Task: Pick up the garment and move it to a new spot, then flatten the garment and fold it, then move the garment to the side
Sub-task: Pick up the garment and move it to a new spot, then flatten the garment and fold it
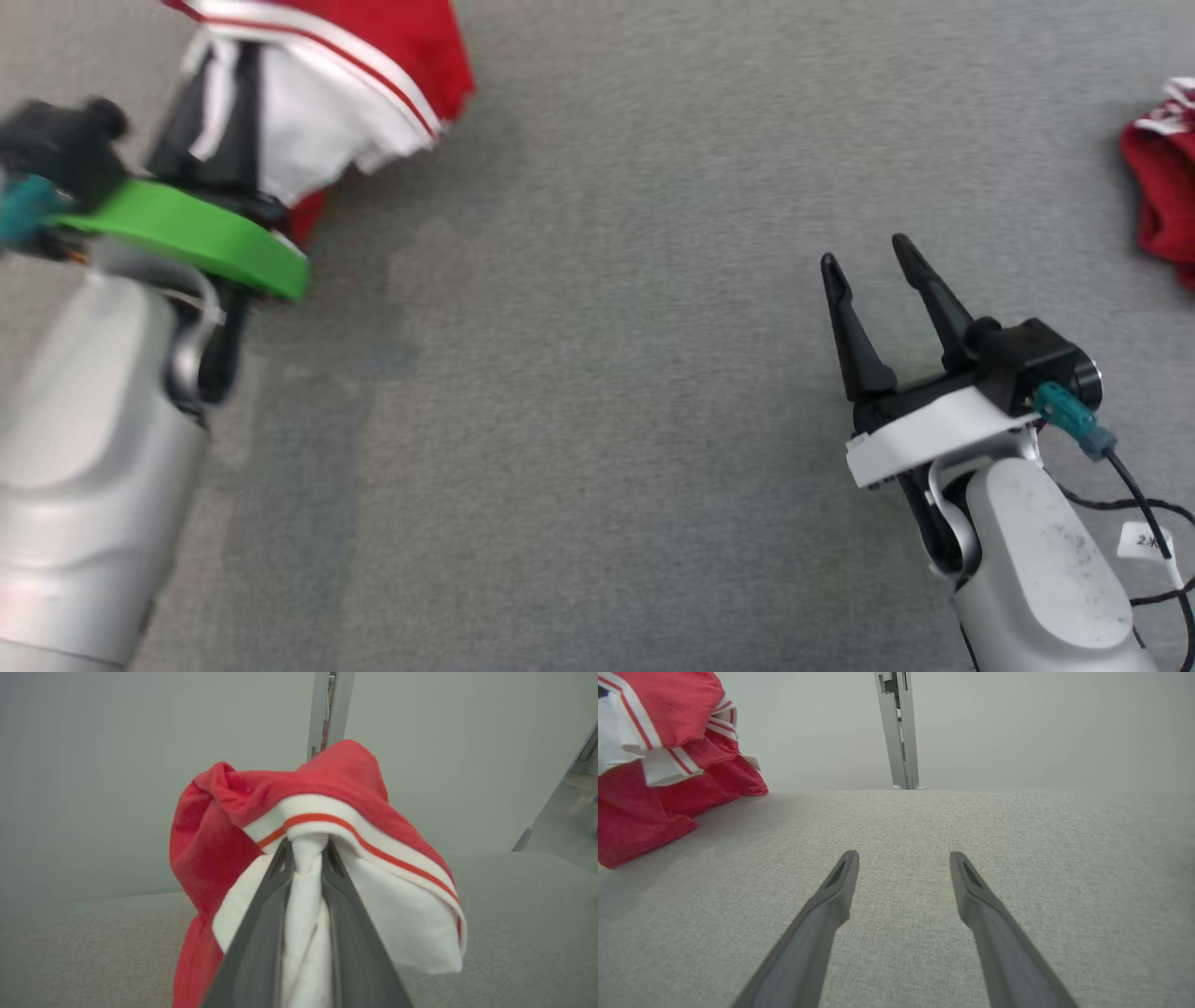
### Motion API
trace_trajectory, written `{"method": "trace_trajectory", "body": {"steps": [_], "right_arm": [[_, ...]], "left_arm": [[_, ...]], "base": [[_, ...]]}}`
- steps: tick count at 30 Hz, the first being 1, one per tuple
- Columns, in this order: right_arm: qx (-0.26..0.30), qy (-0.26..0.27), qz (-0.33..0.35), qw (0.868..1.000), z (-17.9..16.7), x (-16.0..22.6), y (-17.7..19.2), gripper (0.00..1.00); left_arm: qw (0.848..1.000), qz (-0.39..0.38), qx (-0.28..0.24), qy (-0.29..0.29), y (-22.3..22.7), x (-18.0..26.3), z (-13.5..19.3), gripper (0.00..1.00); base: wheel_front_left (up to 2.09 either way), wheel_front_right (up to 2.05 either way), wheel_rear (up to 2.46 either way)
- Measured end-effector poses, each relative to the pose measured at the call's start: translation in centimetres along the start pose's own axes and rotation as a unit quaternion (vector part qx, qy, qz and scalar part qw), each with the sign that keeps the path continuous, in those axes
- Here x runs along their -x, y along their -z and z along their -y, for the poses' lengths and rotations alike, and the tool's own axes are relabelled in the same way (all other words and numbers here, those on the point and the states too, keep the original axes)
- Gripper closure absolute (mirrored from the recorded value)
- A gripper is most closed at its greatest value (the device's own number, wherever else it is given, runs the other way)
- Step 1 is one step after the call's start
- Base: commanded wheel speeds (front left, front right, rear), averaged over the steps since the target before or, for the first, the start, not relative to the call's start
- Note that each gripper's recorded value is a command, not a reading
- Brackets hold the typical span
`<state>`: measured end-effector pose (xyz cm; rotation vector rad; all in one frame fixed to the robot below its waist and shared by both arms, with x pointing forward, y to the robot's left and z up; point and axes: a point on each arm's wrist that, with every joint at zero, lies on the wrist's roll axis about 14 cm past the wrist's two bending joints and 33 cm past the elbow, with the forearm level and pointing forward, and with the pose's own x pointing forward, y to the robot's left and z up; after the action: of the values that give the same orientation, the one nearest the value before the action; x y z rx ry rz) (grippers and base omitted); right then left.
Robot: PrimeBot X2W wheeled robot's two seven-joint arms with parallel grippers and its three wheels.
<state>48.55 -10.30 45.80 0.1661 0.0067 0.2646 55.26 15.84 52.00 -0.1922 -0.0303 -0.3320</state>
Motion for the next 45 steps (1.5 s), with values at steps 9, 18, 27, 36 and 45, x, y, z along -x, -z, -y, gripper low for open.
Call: {"method": "trace_trajectory", "body": {"steps": [9, 18, 27, 36, 45], "right_arm": [[0.003, 0.070, -0.002, 0.998, 3.9, 5.3, -1.4, 0.00], [-0.001, 0.112, 0.009, 0.994, 5.6, 9.1, -2.9, 0.00], [-0.002, 0.113, 0.022, 0.993, 5.1, 10.7, -4.0, 0.00], [-0.007, 0.085, 0.009, 0.996, 3.1, 10.6, -3.0, 0.00], [-0.007, 0.050, -0.008, 0.999, 0.7, 10.2, -1.8, 0.00]], "left_arm": [[0.985, -0.062, 0.090, 0.137, 6.2, 0.3, 14.4, 1.00], [0.969, -0.094, 0.117, 0.198, 8.1, 3.5, 22.0, 0.00], [0.987, -0.097, 0.087, 0.096, 9.2, 7.2, 16.4, 0.00], [0.994, -0.083, 0.049, -0.047, 9.0, 13.1, 8.0, 0.00], [0.987, -0.080, 0.026, -0.140, 8.9, 18.7, 3.7, 0.00]], "base": [[0.00, 0.00, 0.00], [0.00, 0.00, 0.00], [0.00, 0.00, 0.00], [0.00, 0.00, 0.00], [0.00, 0.00, 0.00]]}}
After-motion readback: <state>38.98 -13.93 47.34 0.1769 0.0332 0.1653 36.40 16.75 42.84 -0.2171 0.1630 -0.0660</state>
